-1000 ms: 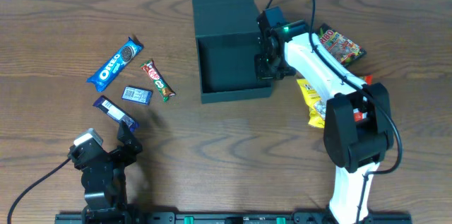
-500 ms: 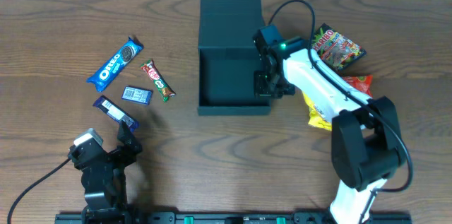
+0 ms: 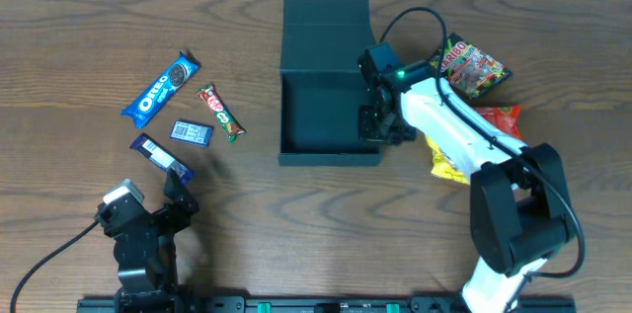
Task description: Pack container
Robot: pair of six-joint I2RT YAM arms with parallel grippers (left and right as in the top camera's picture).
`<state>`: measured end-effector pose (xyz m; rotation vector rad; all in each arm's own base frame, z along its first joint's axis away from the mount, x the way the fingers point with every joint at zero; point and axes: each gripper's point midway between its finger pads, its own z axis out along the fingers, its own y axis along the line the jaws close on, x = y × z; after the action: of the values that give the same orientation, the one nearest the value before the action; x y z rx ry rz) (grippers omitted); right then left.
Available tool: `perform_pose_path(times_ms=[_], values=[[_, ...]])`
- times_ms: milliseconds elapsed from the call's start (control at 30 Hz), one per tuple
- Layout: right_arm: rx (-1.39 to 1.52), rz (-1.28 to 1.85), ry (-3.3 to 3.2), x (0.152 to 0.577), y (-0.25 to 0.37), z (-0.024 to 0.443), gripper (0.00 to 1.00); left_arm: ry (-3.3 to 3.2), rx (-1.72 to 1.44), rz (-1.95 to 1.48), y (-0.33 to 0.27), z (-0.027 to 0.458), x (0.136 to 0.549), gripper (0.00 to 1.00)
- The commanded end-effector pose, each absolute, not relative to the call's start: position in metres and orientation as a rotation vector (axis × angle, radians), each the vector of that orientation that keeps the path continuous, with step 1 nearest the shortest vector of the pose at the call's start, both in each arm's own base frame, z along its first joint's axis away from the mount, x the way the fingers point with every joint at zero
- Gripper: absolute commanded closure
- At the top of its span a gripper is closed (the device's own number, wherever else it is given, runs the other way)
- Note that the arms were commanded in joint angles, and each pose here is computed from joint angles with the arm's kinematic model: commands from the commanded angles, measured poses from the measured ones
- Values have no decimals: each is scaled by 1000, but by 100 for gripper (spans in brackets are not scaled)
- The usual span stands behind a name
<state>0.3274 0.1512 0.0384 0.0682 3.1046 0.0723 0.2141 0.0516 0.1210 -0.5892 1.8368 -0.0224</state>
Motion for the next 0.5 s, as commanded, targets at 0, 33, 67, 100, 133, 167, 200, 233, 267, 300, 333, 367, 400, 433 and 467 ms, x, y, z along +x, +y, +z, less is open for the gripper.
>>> perform_pose_path(times_ms=[0,33,67,100,133,167,200,233,267,300,333,367,400,433,467], values=[[59,43,3137,319,150,29,2,1857,-587,9,54,112,213,5],[50,46,3133,321,149,32,1,1857,-587,9,54,112,213,5],[53,50,3126,323,149,36,1,1857,-587,9,54,112,213,5],[59,59,3112,327,149,42,1,1857,-587,9,54,112,213,5],[66,73,3091,332,149,51,1,1857,-587,9,54,112,213,5],[64,92,3062,338,150,60,1,1857,-586,9,54,112,213,5],[55,114,3022,345,151,73,1,1857,-587,9,54,112,213,5],[50,123,2983,351,151,86,1,1857,-587,9,54,112,213,5],[41,122,2931,360,149,101,1,1857,-587,9,54,112,213,5],[19,117,2867,369,147,119,1,1857,-587,9,54,112,213,5],[-9,115,2805,378,146,134,1,1857,-586,9,54,112,213,5],[-43,130,2752,385,147,147,1,1857,-587,9,54,112,213,5],[-91,154,2684,392,151,163,1,1857,-587,9,54,112,213,5],[-131,155,2640,396,151,174,1,1857,-587,9,54,112,213,5],[-163,153,2609,398,152,181,4,1857,-587,9,54,112,213,5]])
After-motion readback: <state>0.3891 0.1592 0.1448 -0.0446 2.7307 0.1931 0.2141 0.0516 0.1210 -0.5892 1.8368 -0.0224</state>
